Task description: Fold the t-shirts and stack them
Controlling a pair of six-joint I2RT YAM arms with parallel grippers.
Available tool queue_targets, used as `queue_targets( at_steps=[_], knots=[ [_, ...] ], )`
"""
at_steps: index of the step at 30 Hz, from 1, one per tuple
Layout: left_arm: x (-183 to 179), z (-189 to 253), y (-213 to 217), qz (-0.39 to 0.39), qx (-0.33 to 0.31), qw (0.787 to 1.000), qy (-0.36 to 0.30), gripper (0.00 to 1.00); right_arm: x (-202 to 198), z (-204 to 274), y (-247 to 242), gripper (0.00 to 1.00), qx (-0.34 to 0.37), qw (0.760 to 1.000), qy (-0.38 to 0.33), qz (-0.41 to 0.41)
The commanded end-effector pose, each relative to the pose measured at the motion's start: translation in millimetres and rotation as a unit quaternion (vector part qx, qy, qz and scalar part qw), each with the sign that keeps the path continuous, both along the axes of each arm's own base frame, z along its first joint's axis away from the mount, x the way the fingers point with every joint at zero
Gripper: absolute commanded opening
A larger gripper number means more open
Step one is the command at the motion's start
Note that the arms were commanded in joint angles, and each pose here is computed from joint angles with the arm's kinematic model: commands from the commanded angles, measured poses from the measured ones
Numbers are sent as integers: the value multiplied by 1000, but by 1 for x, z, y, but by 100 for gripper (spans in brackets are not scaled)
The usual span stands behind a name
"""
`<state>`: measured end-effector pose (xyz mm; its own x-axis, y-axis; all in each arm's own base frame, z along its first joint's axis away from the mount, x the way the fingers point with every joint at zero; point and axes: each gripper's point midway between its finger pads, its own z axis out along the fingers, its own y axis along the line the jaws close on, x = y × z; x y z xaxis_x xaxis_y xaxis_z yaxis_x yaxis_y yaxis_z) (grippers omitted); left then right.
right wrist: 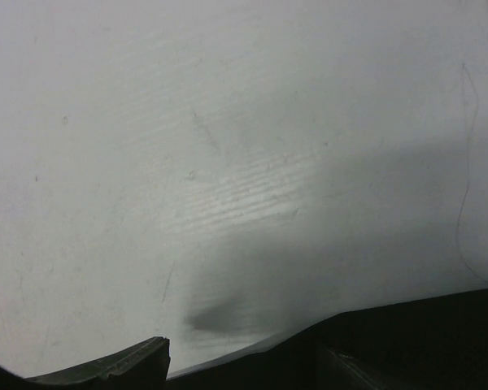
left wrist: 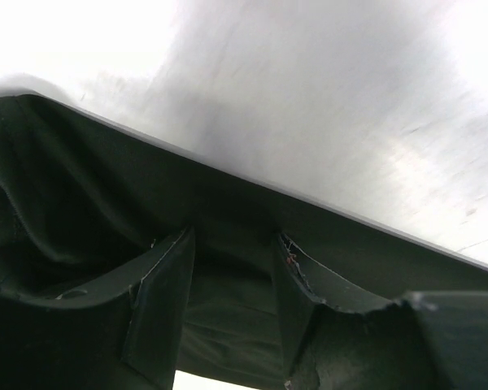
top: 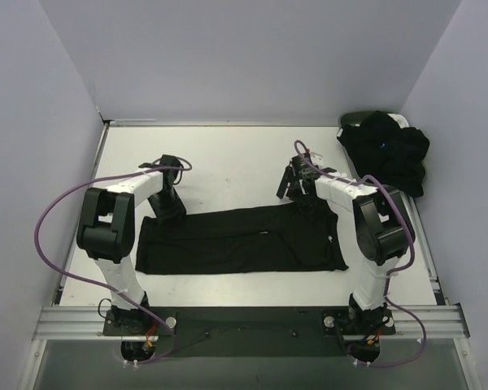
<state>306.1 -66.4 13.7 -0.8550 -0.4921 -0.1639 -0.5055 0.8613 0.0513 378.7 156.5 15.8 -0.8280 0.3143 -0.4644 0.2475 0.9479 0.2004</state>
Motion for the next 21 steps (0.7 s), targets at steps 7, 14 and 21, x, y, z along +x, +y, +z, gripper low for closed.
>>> queue_targets(
  at_steps=[7,14,21],
  knots=[
    [86,-12,-8,9,-10,999,-42,52,49,-17,-27,72,-22,999,47,-16],
    [133,45,-20,-12,-42,992,-119,52,88,23,-20,72,-13,1000,-14,-3],
    [117,155,-7,-17,-32,974,-223,52,73,105,23,76,-43,990,-99,88]
  ],
)
